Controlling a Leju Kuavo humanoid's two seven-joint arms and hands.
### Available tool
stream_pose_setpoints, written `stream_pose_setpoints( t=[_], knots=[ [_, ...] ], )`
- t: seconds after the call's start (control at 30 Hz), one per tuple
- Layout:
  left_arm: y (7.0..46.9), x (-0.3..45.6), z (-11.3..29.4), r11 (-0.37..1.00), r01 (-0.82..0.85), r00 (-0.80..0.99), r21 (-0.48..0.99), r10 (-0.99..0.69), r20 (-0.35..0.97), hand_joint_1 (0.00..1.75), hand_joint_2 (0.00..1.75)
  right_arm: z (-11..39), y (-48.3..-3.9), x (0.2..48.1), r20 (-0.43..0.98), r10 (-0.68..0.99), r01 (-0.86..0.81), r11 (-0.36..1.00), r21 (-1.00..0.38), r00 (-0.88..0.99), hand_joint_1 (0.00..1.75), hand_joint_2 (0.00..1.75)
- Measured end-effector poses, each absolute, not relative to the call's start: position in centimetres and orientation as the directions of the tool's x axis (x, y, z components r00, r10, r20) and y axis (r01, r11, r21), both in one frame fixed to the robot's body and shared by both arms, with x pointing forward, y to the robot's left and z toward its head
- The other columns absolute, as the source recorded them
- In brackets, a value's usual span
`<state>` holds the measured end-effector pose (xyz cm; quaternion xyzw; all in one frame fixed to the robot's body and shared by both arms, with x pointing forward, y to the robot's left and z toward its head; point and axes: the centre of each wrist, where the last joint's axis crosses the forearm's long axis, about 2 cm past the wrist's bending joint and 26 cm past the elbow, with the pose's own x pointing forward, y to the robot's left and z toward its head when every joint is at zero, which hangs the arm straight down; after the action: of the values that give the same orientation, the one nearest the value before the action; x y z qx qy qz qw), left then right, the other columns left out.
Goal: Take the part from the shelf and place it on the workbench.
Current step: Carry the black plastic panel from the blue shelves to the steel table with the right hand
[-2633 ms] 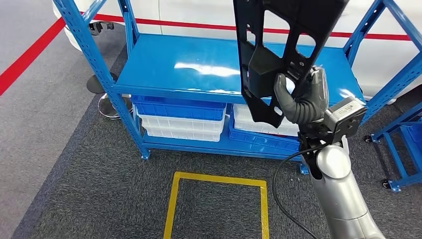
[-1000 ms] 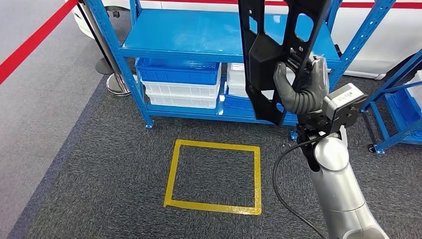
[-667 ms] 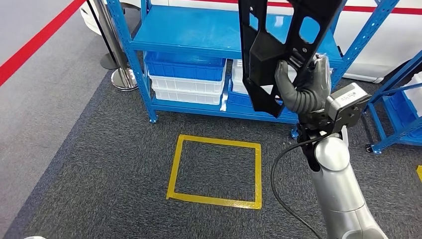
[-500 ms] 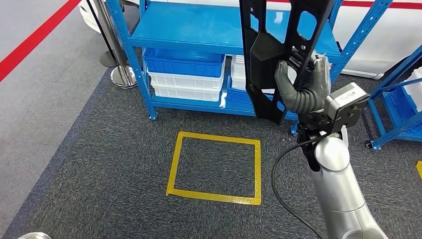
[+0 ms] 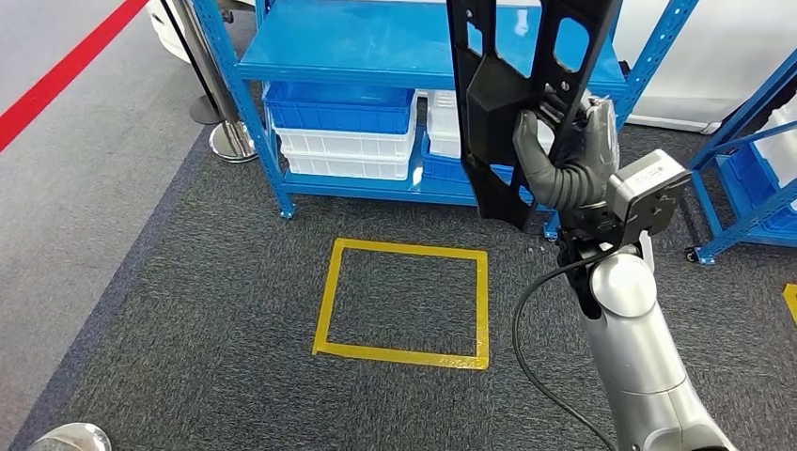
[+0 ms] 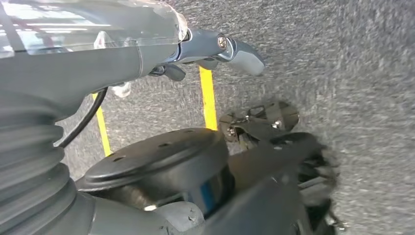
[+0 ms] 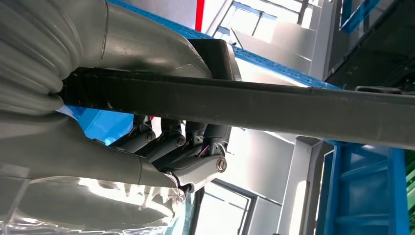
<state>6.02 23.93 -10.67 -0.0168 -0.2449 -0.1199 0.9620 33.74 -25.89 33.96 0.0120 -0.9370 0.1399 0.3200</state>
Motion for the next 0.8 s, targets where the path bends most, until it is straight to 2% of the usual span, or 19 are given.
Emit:
stream_pose_setpoints(
  t=[0.8],
  knots=[
    [24.02, 6.17, -10.66, 0.97, 0.242, 0.848, 0.029, -0.227, 0.478, 0.0, 1.75, 34.26, -25.73, 33.87, 0.598, 0.066, -0.111, 0.96, -0.255, -0.799, 1.75, 1.75]
  ],
)
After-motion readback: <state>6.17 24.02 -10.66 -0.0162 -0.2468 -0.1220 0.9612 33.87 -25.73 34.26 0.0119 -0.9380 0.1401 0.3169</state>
